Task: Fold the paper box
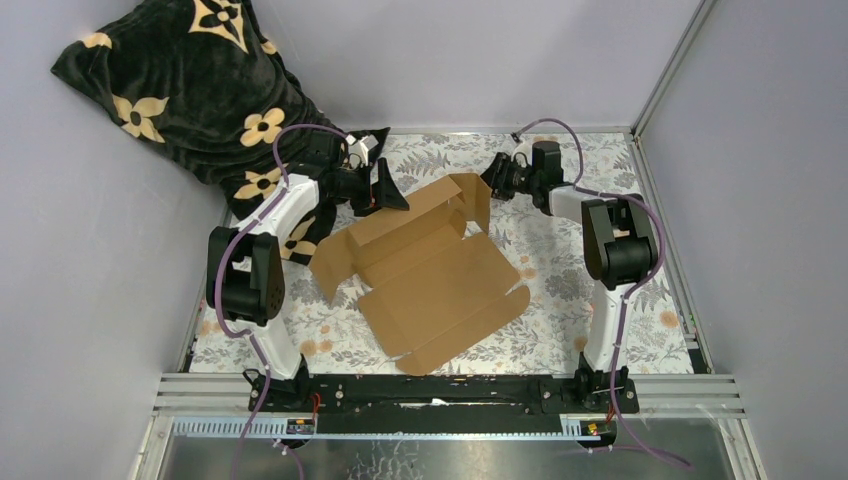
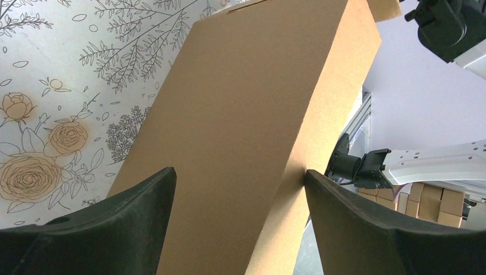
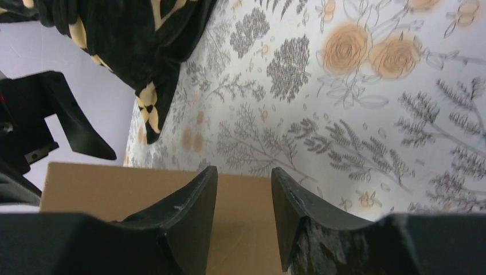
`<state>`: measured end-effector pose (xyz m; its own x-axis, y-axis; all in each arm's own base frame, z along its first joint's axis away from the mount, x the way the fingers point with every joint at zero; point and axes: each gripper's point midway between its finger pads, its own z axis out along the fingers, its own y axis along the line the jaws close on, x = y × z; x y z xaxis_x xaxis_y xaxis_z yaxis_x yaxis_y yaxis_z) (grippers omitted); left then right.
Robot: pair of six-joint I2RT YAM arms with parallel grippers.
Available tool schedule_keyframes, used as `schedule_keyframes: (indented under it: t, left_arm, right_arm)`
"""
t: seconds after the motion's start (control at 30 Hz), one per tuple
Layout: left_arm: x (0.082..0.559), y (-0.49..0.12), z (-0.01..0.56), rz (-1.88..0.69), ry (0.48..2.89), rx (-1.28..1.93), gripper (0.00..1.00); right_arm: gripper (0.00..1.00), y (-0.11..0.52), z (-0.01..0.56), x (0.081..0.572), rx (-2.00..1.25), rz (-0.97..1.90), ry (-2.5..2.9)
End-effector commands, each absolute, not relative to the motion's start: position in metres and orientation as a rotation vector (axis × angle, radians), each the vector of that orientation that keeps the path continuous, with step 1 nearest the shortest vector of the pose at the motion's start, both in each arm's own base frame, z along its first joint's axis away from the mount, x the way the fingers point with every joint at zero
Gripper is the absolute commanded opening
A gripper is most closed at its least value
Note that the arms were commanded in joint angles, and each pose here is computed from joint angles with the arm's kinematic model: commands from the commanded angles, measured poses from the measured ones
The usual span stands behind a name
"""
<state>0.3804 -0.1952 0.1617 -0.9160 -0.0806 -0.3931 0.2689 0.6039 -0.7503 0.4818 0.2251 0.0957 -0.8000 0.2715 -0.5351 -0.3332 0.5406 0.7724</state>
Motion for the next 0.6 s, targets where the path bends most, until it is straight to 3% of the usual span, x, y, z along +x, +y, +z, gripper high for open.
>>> schedule_keyframes:
  t: [0.0,0.27,0.57]
  left_arm:
    - [0.386,-0.187,0.148,-1.174,2.485,0.129,0.88]
    - [0.392,-0.183,0.144,-1.162,2.502,0.091,0.88]
    - [0.404,-0.178,0.144,-1.175,2.511,0.058,0.88]
  right_arm:
    - [0.47,0.234,0.141,0.466,-0.171,1.305,2.03]
    - [0.48,0.23,0.141,0.453,-0.17,1.285,2.013]
    - [0.47,0.23,0.128,0.473,-0.146,1.258,2.057]
